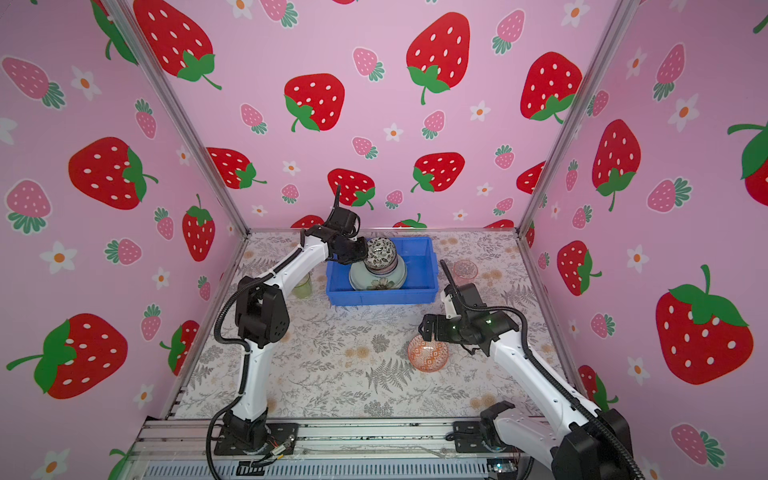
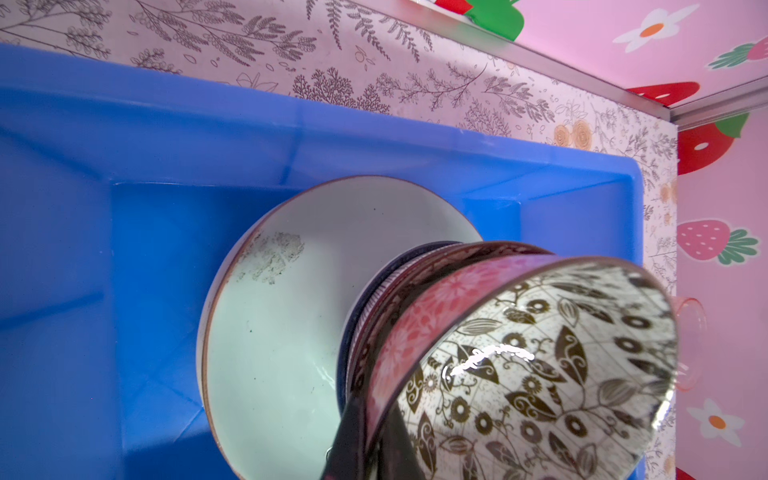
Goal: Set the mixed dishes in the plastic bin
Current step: 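Lower the leaf bowl onto the bowl stack in the bin with the left gripper, then open the left gripper and withdraw while the right grasps the orange bowl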
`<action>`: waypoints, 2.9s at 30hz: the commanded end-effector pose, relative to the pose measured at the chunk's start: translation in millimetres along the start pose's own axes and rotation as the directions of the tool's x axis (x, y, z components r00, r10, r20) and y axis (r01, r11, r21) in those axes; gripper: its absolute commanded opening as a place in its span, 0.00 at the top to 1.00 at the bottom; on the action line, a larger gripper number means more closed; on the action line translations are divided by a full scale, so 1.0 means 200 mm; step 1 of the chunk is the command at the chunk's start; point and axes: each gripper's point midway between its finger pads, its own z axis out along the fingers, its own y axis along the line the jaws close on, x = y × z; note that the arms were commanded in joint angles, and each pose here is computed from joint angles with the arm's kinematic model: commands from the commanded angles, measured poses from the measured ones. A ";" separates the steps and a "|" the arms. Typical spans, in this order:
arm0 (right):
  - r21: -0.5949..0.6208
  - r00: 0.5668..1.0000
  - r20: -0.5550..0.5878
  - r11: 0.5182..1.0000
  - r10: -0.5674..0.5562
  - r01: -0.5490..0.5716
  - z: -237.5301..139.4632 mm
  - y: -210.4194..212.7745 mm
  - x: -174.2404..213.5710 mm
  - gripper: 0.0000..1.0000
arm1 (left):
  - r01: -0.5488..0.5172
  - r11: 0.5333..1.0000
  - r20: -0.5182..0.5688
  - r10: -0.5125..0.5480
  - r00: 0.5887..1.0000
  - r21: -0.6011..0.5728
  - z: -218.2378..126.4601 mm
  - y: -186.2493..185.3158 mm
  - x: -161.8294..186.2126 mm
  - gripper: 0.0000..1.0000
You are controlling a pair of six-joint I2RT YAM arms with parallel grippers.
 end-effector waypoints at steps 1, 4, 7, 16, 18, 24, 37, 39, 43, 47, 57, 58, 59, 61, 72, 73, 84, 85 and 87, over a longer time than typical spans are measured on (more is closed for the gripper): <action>-0.011 0.999 0.025 1.000 -0.022 0.022 -0.02 0.03 -0.06 0.01 | -0.038 0.996 0.029 0.036 0.999 0.075 -0.07 -0.11 -0.06 0.89; -0.017 0.999 0.025 0.999 -0.027 0.028 -0.02 0.04 -0.06 0.01 | -0.044 0.996 0.021 0.043 0.999 0.079 -0.08 -0.11 -0.06 0.79; -0.019 0.999 0.030 0.999 -0.029 0.029 -0.02 0.04 -0.07 0.01 | -0.052 0.995 0.013 0.051 0.999 0.081 -0.09 -0.12 -0.04 0.65; -0.029 0.999 0.026 0.999 -0.042 0.043 -0.01 0.05 -0.07 0.01 | -0.071 0.995 0.011 0.070 0.997 0.075 -0.17 -0.12 -0.04 0.27; -0.031 0.998 0.027 0.998 -0.049 0.050 -0.02 0.06 -0.08 0.01 | -0.076 0.995 0.011 0.075 0.997 0.069 -0.20 -0.12 -0.04 0.20; 0.004 0.997 0.036 0.998 -0.064 0.064 -0.03 0.04 -0.11 0.01 | -0.093 0.994 0.044 0.090 0.995 0.056 -0.36 -0.13 -0.04 0.06; 0.173 0.999 0.030 0.984 -0.038 0.032 -0.04 -0.10 -0.12 0.01 | -0.121 0.992 0.150 0.124 0.981 -0.028 -0.80 -0.03 0.10 0.00; 0.189 0.999 -0.017 0.981 -0.039 0.042 -0.03 -0.13 -0.07 0.01 | -0.134 0.990 0.156 0.138 0.978 -0.034 -0.85 0.00 0.16 0.00; 0.213 0.998 -0.066 0.976 -0.018 0.032 -0.02 -0.18 0.02 0.01 | -0.180 0.977 0.158 0.197 0.968 -0.117 -0.90 0.13 0.27 0.00; 0.235 0.997 -0.071 0.972 0.039 -0.021 -0.02 -0.21 0.08 0.01 | -0.205 0.961 0.167 0.236 0.957 -0.183 -0.92 0.21 0.31 0.00; 0.181 0.992 -0.049 0.978 0.117 -0.106 0.00 -0.20 0.15 0.01 | -0.200 0.972 0.086 0.211 0.974 -0.123 -0.76 0.20 0.46 0.01; 0.175 0.991 -0.051 0.978 0.120 -0.110 0.00 -0.20 0.16 0.01 | -0.212 0.969 0.072 0.223 0.972 -0.129 -0.74 0.19 0.47 0.01; 0.174 0.990 -0.063 0.978 0.127 -0.114 0.01 -0.20 0.18 0.02 | -0.220 0.968 0.054 0.228 0.972 -0.125 -0.72 0.18 0.48 0.01; 0.181 0.989 -0.076 0.977 0.130 -0.115 0.02 -0.22 0.20 0.03 | -0.222 0.969 0.016 0.224 0.974 -0.107 -0.67 0.16 0.52 0.01; 0.208 0.982 -0.086 0.967 0.167 -0.146 0.04 -0.27 0.29 0.03 | -0.203 0.979 -0.134 0.204 0.970 0.018 -0.49 0.07 0.64 0.02; 0.209 0.982 -0.088 0.967 0.165 -0.144 0.05 -0.27 0.29 0.03 | -0.205 0.979 -0.138 0.206 0.969 0.020 -0.49 0.07 0.64 0.02; 0.176 0.984 -0.102 0.976 0.146 -0.126 0.11 -0.26 0.29 0.14 | -0.203 0.978 -0.165 0.207 0.964 0.044 -0.44 0.04 0.66 0.02; 0.174 0.984 -0.104 0.977 0.144 -0.125 0.12 -0.26 0.29 0.15 | -0.202 0.978 -0.165 0.206 0.964 0.046 -0.44 0.04 0.66 0.02; 0.177 0.984 -0.111 0.977 0.139 -0.118 0.14 -0.27 0.29 0.19 | -0.207 0.977 -0.165 0.212 0.963 0.048 -0.44 0.03 0.66 0.02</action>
